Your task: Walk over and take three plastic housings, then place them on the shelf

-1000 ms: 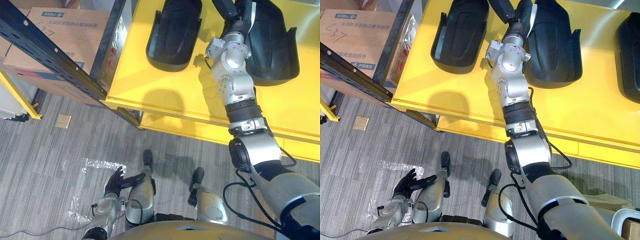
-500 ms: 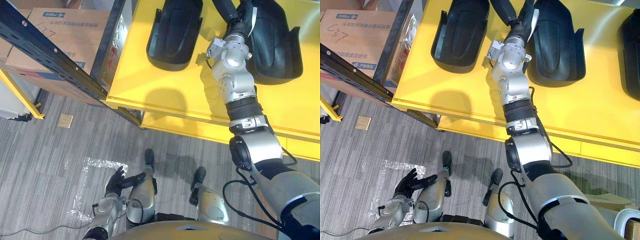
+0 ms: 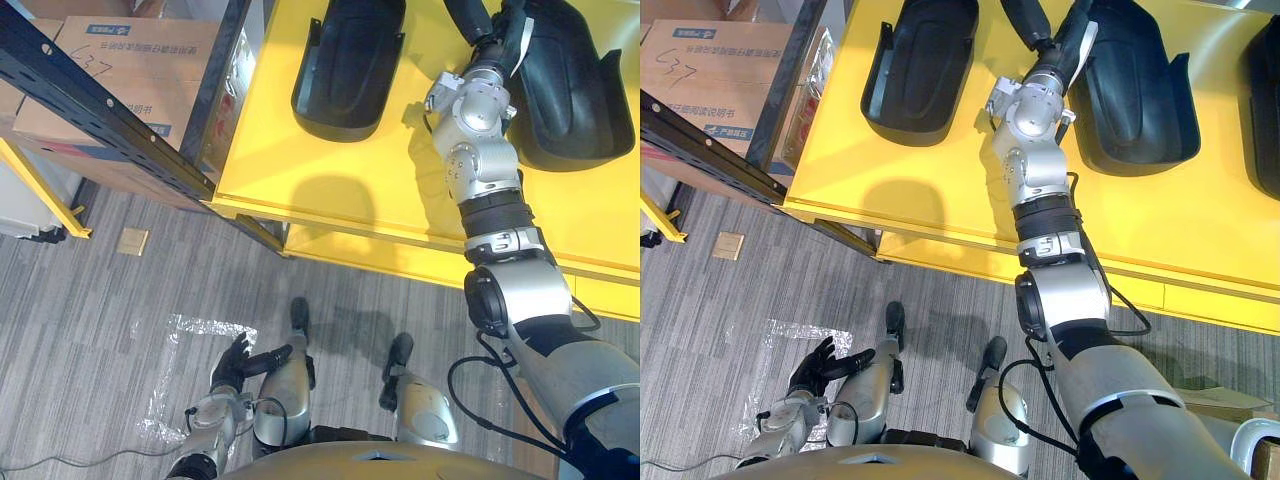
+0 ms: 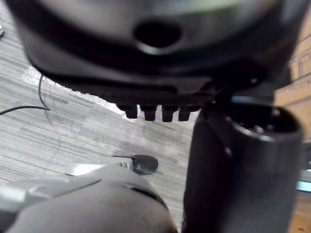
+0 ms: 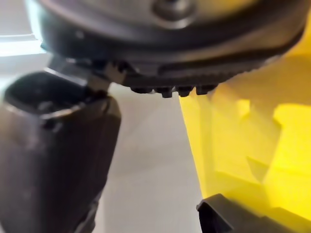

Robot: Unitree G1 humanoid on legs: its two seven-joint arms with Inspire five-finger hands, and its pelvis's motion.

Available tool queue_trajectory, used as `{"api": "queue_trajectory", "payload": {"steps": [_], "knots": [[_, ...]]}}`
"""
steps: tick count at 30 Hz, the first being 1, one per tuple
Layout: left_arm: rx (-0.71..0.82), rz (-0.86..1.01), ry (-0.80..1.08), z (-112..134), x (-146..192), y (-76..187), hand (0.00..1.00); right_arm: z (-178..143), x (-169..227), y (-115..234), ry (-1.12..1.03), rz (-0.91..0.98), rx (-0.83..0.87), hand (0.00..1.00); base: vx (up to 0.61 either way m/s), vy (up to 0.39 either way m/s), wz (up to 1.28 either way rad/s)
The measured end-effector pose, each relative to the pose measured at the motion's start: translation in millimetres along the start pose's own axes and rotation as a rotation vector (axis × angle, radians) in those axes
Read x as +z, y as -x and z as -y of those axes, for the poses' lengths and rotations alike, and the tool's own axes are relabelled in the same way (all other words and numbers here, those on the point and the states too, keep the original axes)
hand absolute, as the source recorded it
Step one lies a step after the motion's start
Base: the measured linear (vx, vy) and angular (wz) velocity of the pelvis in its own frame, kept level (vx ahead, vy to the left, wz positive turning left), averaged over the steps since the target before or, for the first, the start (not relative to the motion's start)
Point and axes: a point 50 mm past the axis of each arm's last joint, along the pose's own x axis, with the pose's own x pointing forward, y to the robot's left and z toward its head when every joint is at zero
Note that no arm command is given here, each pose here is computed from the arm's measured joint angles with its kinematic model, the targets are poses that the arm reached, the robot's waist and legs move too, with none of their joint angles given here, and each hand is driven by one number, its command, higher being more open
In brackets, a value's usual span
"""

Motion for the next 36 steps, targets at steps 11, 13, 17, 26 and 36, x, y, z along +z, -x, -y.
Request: {"api": "queue_trajectory", "payload": {"steps": [11, 13, 17, 26, 36], "knots": [[0.000, 0.008, 0.000, 0.1, -0.6, 0.3, 1.00, -12.2, 20.3, 9.4, -0.056, 0.120, 0.196, 1.00, 0.00, 0.000, 0.00], [0.001, 0.007, 0.001, -0.2, -1.0, 0.5, 1.00, -12.4, 42.1, 33.7, -0.110, 0.256, 0.323, 1.00, 0.00, 0.000, 0.00], [0.009, -0.002, 0.005, -2.6, -4.5, 2.3, 1.00, 1.3, 58.4, 65.6, -0.115, 0.394, 0.482, 1.00, 0.00, 0.000, -0.07], [0.091, -0.037, 0.036, -26.4, -25.6, 15.9, 1.00, 132.4, 19.2, 76.5, -0.021, 0.299, 0.179, 1.00, 0.00, -0.005, -0.25], [0.104, -0.043, 0.010, -34.5, -26.9, 17.3, 1.00, 176.8, -13.7, 99.1, 0.104, 0.145, 0.199, 1.00, 0.03, -0.018, -0.13]]}}
